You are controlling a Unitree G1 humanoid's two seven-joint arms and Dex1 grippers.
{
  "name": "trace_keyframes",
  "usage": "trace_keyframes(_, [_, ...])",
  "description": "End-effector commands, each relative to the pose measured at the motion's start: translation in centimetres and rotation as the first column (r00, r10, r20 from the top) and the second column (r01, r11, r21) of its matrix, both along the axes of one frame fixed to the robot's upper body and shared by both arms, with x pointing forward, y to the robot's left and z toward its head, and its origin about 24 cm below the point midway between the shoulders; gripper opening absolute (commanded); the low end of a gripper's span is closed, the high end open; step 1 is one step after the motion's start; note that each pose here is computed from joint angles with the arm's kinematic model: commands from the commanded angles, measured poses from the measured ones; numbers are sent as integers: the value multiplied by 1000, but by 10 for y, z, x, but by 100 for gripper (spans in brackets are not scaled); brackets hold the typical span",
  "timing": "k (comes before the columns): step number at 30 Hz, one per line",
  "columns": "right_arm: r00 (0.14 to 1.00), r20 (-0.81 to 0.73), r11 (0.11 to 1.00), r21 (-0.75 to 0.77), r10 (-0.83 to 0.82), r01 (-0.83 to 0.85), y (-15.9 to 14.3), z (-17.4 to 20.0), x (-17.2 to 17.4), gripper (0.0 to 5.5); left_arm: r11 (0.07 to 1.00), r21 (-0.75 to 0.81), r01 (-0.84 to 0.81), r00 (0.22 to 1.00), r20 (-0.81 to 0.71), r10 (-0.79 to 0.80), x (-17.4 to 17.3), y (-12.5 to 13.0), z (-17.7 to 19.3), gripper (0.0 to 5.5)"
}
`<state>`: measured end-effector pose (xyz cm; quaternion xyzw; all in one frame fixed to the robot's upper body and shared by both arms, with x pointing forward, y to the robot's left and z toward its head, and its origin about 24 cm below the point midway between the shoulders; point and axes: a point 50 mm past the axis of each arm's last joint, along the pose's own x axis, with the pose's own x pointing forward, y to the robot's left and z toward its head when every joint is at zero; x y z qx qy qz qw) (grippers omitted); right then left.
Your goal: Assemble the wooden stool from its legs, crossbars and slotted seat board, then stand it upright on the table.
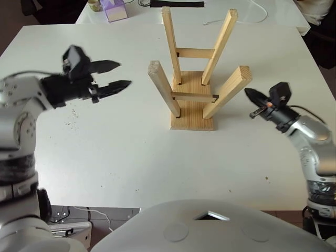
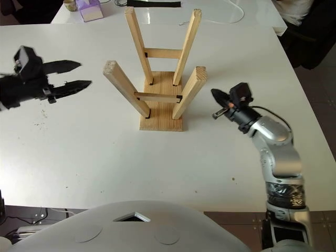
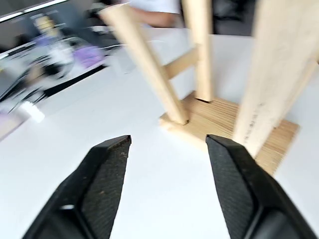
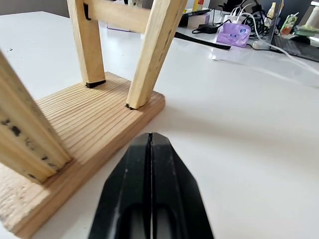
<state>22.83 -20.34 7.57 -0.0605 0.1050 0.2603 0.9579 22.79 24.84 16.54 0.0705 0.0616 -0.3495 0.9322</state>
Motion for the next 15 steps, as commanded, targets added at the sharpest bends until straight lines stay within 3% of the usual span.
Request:
trace_keyframes(1, [991,73,993,-23,-111,113,9,6,-2,0,908,-204,-365,929,-10,371,-9,-18,-29,204])
trace_keyframes(4, [985,88,988,-29,-148,151,12,13,-8,0,834,-258,-487,870,-60,490,-15,-48,-48,159])
trace_keyframes(8, [964,120,971,41,-238,235,25,26,-15,0,819,-238,-523,838,31,544,-28,-83,-55,101])
trace_keyframes(15, [932,214,954,133,-291,268,47,54,-16,0,808,-257,-530,803,155,576,-18,-99,-41,1])
